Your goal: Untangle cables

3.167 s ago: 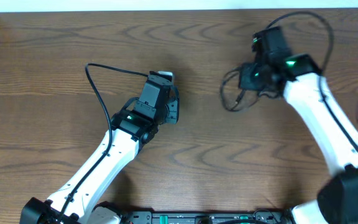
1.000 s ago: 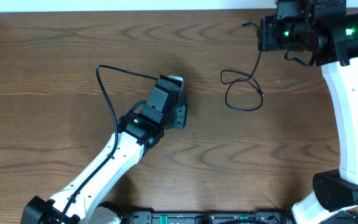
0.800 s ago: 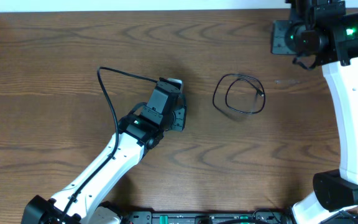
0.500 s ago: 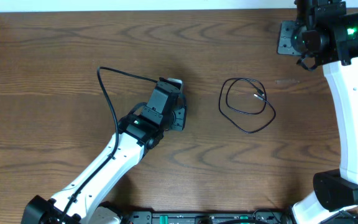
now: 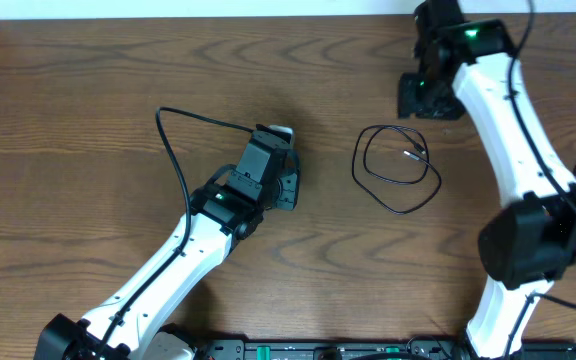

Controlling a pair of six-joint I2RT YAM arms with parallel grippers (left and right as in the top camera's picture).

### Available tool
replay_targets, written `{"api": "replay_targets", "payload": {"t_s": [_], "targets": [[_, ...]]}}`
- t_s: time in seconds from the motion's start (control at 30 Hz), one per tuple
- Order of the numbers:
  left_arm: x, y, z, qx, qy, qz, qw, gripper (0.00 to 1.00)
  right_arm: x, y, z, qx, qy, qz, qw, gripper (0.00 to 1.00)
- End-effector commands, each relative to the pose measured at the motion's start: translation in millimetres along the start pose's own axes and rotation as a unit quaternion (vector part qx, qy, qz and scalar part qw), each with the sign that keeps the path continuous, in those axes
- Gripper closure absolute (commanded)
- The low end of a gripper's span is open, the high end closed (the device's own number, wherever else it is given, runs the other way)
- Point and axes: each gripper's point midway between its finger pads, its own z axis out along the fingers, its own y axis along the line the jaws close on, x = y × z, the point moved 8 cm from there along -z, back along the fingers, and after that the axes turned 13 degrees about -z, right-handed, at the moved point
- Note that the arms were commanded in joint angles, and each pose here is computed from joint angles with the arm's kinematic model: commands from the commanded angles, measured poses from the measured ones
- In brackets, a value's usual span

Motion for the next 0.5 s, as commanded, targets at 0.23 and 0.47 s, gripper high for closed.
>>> {"api": "replay_targets", "payload": {"t_s": [0.23,0.47], "targets": [[6,5,14,-0.019,0.014,0.003,1.0,0.47,5,31,60,-0.061,0.075,-0.016,0.995,0.4],[12,8,31,-0.031,0.035,-0.014,0.999,0.47,8,43,92,-0.061,0.115,0.006,0.991,0.34]]}}
